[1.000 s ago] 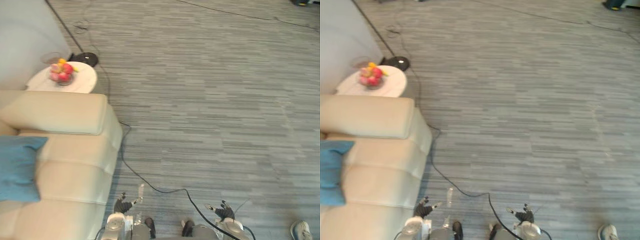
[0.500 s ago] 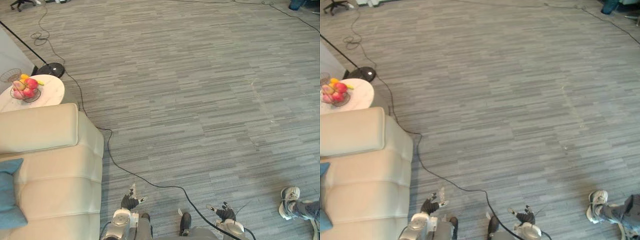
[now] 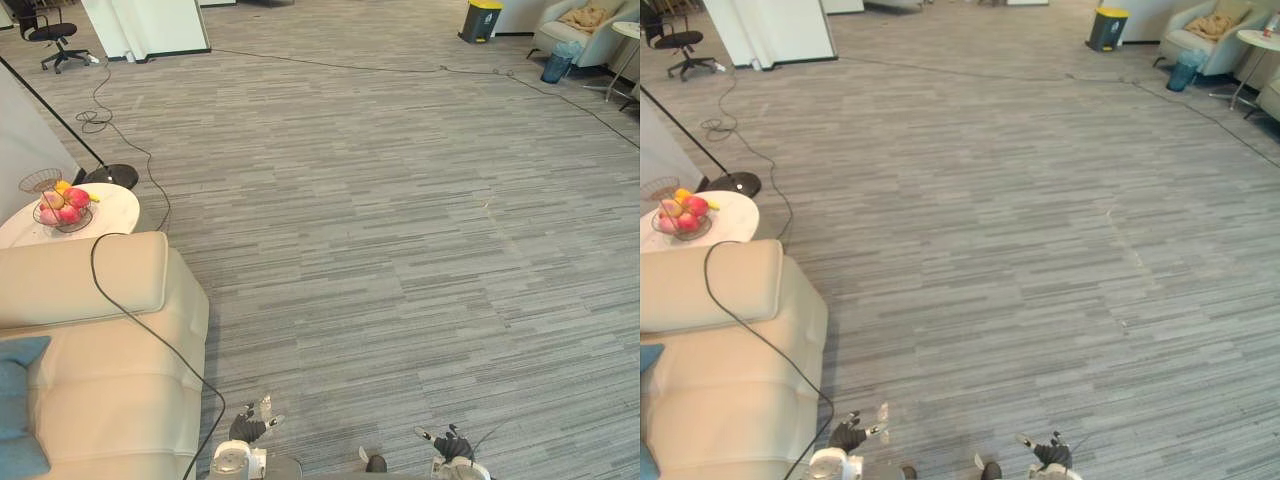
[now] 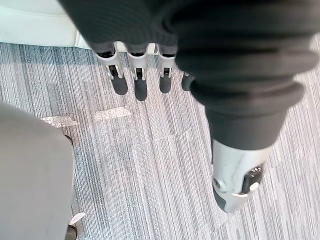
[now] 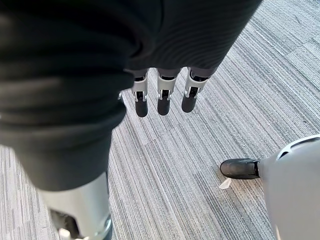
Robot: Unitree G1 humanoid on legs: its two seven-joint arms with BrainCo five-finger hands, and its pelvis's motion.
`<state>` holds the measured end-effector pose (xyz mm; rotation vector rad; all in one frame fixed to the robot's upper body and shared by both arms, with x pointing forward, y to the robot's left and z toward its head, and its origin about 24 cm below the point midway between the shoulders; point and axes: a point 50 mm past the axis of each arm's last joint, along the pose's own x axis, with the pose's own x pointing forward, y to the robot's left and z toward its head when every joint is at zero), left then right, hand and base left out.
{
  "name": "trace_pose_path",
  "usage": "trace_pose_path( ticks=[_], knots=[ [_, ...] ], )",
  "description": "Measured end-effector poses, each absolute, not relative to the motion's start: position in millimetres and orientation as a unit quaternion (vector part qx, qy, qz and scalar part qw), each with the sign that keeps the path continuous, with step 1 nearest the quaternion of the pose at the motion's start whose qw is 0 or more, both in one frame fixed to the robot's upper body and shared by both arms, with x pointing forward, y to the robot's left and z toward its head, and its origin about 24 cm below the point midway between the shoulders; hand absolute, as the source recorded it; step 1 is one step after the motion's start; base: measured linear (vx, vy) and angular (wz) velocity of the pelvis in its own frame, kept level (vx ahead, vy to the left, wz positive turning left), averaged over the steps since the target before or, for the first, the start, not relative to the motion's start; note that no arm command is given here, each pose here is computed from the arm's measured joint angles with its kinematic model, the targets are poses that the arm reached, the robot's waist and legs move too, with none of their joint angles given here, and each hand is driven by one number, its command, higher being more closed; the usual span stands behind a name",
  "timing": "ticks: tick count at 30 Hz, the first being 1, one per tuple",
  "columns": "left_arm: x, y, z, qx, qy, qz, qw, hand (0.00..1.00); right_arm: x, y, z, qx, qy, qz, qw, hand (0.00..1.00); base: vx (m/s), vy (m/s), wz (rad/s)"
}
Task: Pick up cushions and gather them together orderly.
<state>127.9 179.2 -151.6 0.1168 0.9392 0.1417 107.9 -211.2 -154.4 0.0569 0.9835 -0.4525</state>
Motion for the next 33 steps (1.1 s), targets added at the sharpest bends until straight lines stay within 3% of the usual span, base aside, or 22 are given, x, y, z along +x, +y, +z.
trace_pose_path(
  ticks=[18, 28, 33],
  knots=[
    [116.7, 187.0, -157.0, 0.048, 0.479, 0.038, 0.876, 0.0, 108.3, -207.7, -155.4, 0.09, 0.46, -0.209, 0.858, 0.0, 0.07, 0.027, -0.4],
    [129.9, 176.1, -153.2, 0.018, 0.458, 0.042, 0.888, 0.0, 102.7, -214.0, -156.6, 0.104, 0.463, -0.227, 0.85, 0.0, 0.25, -0.017, 0.01],
    [141.3, 179.3, -146.9, 0.003, 0.429, 0.061, 0.901, 0.0, 129.3, -214.4, -149.5, 0.106, 0.438, -0.22, 0.865, 0.0, 0.3, 0.264, -0.59]
  ],
)
